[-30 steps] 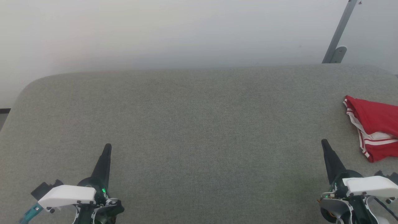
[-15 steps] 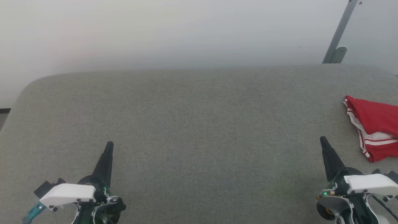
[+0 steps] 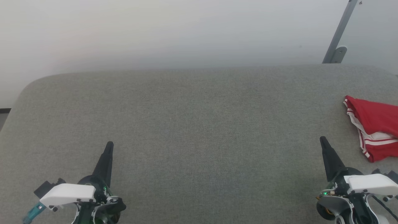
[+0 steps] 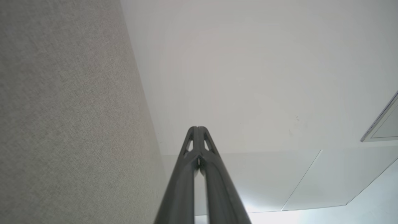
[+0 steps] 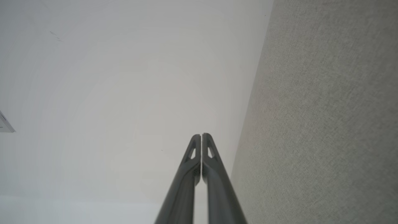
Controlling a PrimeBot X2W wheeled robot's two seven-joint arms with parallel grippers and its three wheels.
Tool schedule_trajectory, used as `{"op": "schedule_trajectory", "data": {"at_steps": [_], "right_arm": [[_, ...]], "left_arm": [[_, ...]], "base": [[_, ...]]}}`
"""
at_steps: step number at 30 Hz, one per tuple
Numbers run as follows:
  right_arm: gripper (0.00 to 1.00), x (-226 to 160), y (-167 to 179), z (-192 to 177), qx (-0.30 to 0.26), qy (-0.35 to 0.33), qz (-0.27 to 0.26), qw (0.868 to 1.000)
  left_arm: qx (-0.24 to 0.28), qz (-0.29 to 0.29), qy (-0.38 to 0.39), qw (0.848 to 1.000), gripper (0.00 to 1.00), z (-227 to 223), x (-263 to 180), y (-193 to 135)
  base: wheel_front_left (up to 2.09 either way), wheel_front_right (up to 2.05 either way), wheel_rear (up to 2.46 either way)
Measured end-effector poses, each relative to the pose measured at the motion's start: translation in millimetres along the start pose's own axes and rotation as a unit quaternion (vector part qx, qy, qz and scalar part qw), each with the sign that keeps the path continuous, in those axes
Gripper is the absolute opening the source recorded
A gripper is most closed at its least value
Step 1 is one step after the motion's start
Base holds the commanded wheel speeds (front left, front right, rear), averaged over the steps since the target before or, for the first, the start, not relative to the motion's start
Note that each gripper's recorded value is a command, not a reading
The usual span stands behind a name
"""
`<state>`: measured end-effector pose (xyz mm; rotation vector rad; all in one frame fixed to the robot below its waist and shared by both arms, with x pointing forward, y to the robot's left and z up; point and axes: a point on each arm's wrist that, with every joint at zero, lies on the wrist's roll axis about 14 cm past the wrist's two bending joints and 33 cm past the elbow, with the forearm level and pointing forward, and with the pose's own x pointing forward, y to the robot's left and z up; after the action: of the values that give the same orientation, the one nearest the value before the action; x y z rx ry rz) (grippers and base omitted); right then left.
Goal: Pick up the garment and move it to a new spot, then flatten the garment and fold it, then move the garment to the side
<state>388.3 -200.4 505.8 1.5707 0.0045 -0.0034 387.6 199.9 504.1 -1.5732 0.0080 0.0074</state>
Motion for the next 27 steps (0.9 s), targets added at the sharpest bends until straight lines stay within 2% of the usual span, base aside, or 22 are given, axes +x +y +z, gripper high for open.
{"op": "schedule_trajectory", "data": {"at_steps": [27], "right_arm": [[0.0, 0.0, -0.1, 0.0, 0.0, 0.0, 0.0, 1.0]], "left_arm": [[0.0, 0.0, 0.0, 1.0, 0.0, -0.1, 0.0, 0.0]], "base": [[0.0, 0.0, 0.0]]}}
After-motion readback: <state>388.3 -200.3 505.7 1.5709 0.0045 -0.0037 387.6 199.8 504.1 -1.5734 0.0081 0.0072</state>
